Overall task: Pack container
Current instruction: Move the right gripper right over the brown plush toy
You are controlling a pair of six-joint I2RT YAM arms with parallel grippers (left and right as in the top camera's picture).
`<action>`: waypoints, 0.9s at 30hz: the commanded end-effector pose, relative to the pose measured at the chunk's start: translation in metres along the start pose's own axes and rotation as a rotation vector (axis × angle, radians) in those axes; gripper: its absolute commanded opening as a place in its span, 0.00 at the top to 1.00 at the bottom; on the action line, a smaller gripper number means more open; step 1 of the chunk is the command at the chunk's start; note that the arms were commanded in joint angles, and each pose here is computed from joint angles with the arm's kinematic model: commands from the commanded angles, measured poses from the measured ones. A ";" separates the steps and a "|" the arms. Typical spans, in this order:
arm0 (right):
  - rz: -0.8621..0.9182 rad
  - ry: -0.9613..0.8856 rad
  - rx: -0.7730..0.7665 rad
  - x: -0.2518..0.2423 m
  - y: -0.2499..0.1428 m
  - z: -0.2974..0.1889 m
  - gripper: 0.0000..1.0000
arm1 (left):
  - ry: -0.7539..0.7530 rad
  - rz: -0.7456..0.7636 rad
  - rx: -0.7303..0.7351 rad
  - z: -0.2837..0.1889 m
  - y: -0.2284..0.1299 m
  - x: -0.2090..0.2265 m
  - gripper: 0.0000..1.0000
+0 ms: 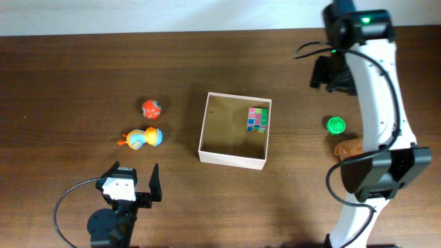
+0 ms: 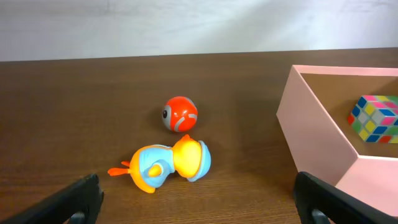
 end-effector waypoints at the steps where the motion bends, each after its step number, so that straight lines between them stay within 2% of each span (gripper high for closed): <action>1: 0.102 0.017 -0.014 -0.012 -0.002 -0.009 0.32 | -0.004 0.018 -0.005 0.000 0.000 0.000 0.01; 6: 0.208 -0.064 -0.014 -0.026 0.001 0.008 0.33 | -0.004 0.018 -0.005 0.000 0.000 0.000 0.01; 11: 0.223 -0.098 -0.002 -0.023 -0.002 0.044 0.33 | -0.004 0.018 -0.005 0.000 0.000 0.000 0.01; 19: 0.179 -0.053 0.014 -0.015 -0.038 0.100 0.32 | -0.004 0.018 -0.005 0.000 0.000 0.000 0.01; 23: 0.210 -0.036 -0.016 -0.023 -0.065 0.099 0.32 | -0.004 0.018 -0.005 0.000 0.000 0.000 0.01; 27: 0.266 -0.005 -0.119 -0.036 -0.081 0.069 0.32 | -0.004 0.018 -0.005 0.000 0.000 0.000 0.01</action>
Point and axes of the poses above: each gripper's point midway between its finger pads, its own z axis out along the fingers, its own x axis along the line the jaws close on, y = z × x, the point moved 2 cm from there along -z, back along the fingers, and after that the axes turned 5 degrees about -z, right-handed, at the moved point
